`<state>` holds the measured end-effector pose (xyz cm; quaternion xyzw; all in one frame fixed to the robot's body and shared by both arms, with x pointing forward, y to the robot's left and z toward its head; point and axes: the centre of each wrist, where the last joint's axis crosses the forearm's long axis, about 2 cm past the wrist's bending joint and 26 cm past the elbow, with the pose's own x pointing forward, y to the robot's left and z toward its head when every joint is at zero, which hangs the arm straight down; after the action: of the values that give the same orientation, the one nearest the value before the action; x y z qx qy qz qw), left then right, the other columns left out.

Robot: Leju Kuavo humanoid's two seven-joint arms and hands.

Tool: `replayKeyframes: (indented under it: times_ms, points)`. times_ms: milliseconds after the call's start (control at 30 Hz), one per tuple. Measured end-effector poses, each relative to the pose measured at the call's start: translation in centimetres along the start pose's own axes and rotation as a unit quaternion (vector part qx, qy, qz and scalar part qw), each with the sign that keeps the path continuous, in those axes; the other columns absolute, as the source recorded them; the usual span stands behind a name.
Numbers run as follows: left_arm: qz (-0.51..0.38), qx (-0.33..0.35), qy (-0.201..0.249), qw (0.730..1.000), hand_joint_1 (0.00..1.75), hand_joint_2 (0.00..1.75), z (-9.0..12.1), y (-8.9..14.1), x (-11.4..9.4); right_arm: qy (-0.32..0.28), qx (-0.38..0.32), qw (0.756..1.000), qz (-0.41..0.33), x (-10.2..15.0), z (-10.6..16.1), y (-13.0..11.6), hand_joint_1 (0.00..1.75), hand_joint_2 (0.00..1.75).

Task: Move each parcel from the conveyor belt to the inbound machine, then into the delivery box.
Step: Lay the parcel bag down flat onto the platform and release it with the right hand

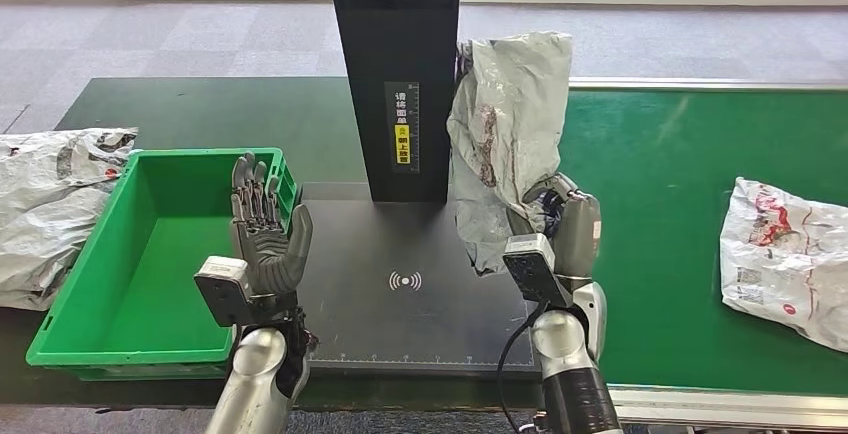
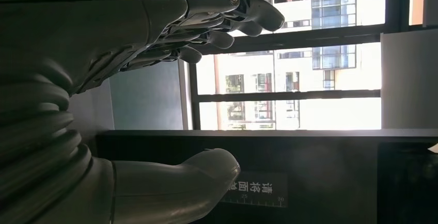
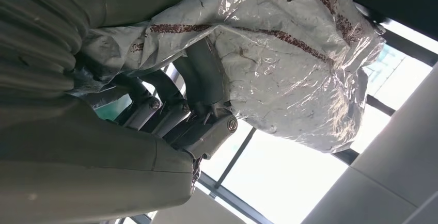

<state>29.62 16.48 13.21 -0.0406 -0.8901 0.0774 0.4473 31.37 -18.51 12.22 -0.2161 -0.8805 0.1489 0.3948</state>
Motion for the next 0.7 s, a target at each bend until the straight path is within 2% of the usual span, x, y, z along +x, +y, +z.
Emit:
replayKeyframes:
  times_ms: [267,467,700]
  points:
    - [0.006,0.002,0.01,1.0,0.0,1.75,0.2,-0.1,-0.3,0.021,0.034,0.999,-0.021,-0.3,1.8,1.1,1.75,1.75]
    - [0.013,0.004,0.02,1.0,0.0,1.75,0.5,-0.1,-0.7,0.032,0.135,0.986,-0.092,0.1,3.7,3.4,1.75,1.75]
    - [0.016,0.0,0.028,0.999,0.0,1.75,0.7,-0.2,-1.0,0.036,0.246,0.961,-0.12,0.6,6.0,6.1,1.75,1.75]
